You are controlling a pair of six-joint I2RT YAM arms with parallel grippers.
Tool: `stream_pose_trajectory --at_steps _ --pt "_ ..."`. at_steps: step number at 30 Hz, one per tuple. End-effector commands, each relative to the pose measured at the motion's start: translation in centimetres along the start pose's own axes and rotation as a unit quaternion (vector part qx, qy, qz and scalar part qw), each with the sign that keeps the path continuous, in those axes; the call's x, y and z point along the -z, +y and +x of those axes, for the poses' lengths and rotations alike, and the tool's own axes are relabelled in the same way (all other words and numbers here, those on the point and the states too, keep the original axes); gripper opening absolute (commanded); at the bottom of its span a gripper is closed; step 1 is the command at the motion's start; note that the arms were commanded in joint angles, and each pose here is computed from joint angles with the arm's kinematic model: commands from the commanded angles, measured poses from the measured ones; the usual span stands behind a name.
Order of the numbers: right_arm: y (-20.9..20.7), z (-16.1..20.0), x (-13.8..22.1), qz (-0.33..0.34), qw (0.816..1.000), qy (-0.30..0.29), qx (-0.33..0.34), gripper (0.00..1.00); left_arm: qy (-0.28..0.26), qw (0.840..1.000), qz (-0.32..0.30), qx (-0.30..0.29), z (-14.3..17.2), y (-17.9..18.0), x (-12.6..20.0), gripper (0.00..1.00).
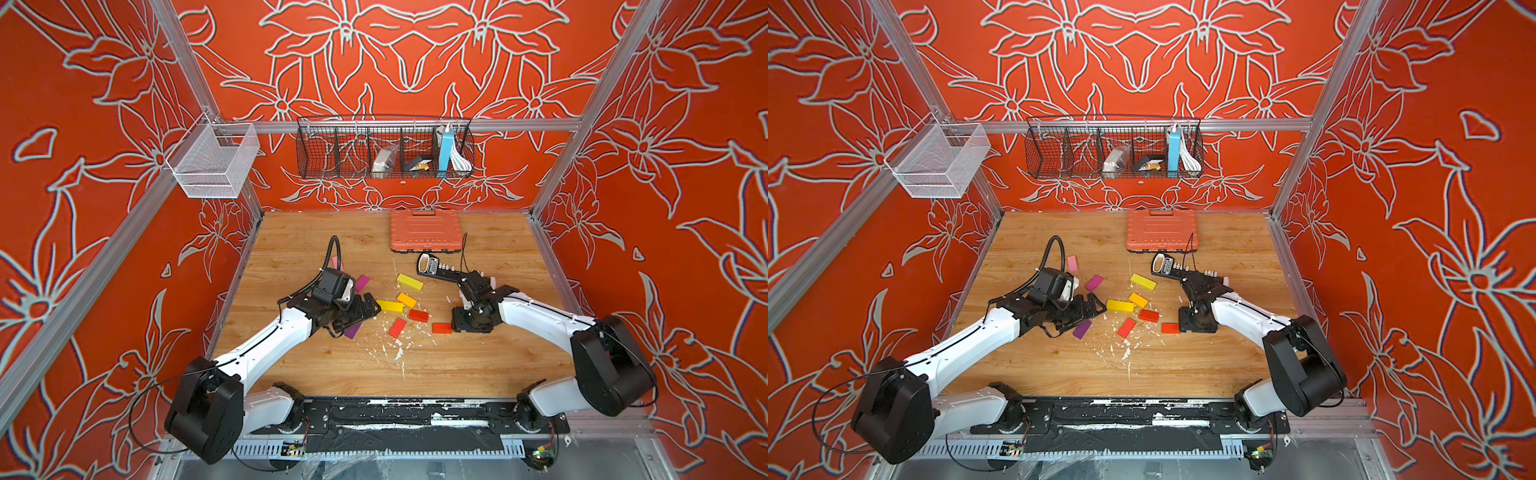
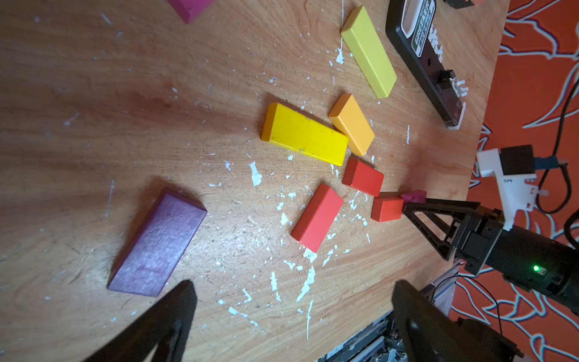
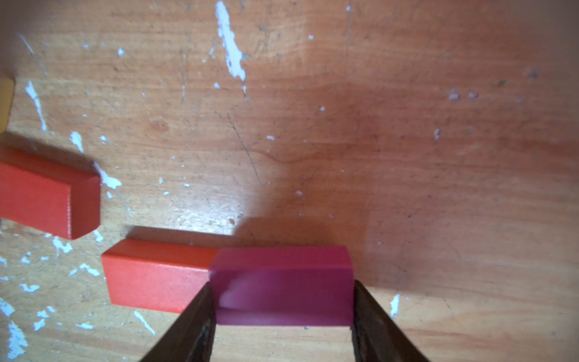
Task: Assemble the letter c with building blocks
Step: Assemble the building block at the center of the board.
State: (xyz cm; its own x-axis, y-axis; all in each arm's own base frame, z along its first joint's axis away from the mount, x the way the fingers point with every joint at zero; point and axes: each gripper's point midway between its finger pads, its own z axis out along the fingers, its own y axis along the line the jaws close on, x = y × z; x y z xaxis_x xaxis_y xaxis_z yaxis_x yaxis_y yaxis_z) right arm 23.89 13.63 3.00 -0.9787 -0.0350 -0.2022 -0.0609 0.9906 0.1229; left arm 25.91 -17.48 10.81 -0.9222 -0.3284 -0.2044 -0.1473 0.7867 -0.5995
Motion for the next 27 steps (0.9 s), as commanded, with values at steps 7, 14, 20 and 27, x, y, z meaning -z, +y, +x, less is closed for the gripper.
stream_pose_trajectory --at_steps 7,14,20,27 --pt "-0.3 1.1 -0.5 0.013 1.000 0.014 -0.001 0.64 0.000 1.000 0.004 -0.001 -0.1 -0.4 0.0 0.98" --pt "-0.3 1.0 0.4 0.012 1.000 0.004 -0.002 0.72 0.000 1.000 0.004 0.000 -0.1 -0.4 0.0 0.98" --pt "-0.2 0.4 1.5 0.009 1.000 -0.011 -0.004 0.75 0.001 1.000 0.005 0.001 0.0 -0.5 0.1 0.98" --pt "0.1 -0.9 2.5 0.005 1.000 -0.028 -0.002 0.77 0.000 1.000 0.009 -0.001 0.1 -0.9 0.4 0.98"
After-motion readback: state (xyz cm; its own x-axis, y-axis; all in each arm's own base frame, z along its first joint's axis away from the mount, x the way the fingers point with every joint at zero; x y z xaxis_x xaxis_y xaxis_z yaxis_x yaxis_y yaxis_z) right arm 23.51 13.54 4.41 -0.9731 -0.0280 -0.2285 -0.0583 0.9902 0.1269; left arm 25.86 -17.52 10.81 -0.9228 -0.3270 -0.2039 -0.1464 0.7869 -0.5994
